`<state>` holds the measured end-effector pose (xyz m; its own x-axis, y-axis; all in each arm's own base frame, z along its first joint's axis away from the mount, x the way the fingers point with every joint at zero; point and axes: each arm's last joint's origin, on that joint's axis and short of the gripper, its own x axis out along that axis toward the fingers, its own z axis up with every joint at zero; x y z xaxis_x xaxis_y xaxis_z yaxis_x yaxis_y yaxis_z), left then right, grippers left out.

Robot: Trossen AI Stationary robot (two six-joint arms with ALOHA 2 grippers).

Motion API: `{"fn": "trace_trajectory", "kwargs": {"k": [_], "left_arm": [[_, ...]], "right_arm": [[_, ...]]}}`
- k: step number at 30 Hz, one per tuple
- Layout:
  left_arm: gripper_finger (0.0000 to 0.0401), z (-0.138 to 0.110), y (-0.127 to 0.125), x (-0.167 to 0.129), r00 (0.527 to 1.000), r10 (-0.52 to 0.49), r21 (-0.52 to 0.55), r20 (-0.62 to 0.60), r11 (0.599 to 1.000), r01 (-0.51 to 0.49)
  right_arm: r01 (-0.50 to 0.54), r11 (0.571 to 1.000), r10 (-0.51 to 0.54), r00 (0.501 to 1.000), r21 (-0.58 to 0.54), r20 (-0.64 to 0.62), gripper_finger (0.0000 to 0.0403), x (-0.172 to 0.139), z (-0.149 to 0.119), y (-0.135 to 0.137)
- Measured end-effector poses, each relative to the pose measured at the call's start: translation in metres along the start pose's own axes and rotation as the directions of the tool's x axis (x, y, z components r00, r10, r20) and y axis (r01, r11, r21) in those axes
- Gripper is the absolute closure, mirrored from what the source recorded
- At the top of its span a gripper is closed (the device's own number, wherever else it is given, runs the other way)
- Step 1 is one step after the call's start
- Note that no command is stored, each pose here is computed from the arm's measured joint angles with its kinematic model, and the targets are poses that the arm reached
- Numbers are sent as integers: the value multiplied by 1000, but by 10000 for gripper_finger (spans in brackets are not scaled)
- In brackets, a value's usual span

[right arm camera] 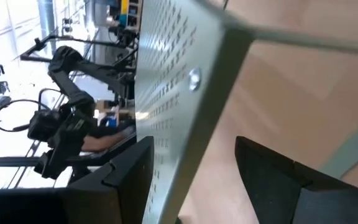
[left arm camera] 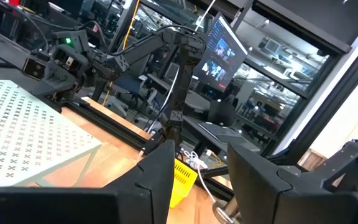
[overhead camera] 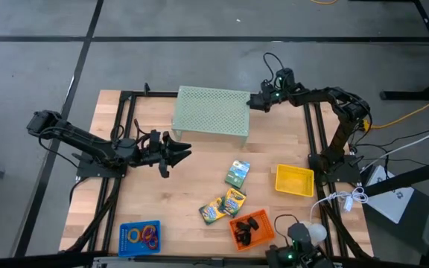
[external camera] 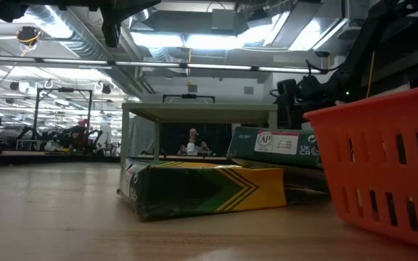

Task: Pick & Place Office Desk Supplies
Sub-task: Adjust the shelf

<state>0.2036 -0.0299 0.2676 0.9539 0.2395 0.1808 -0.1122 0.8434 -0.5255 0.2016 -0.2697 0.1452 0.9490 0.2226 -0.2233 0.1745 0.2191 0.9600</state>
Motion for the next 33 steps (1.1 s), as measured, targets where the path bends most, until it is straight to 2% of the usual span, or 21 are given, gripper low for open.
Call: {"fn": "trace_trajectory", "kwargs": {"k": [5,9,14,18,21,23,26,30,32,33], "left_arm": [[256,0,0,0,1000,2,24,1,1000,-2],[256,0,0,0,1000,5,30,0,1000,-5],[256,-2,1,0,1000,11,72,-24,997,-9],[256,0,-2,-1,997,-71,103,-32,992,74],[256,5,-5,-3,987,-156,122,-46,980,161],[256,10,-5,-5,975,-215,131,-54,967,220],[256,15,-1,-6,958,-274,164,-90,944,285],[256,16,16,-6,942,-254,215,-217,929,300],[256,16,25,-6,933,-237,242,-269,921,304],[256,16,28,-6,928,-234,250,-291,917,310]], "right_arm": [[-2,1000,2,1000,-30,17,176,-3,2,1],[-51,999,51,998,-2,-40,176,-3,0,3],[-80,996,77,994,-42,-75,176,1,-5,22],[-113,984,101,991,-135,-92,176,3,-10,48],[-132,960,112,989,-247,-96,176,8,-18,73],[-148,926,123,988,-347,-93,176,12,-25,92],[-176,842,155,984,-509,-84,176,20,-37,121],[-183,689,209,977,-701,-49,176,25,-53,155],[-152,636,213,977,-756,-17,176,27,-58,163],[-130,624,207,978,-771,2,176,28,-60,164]]}}
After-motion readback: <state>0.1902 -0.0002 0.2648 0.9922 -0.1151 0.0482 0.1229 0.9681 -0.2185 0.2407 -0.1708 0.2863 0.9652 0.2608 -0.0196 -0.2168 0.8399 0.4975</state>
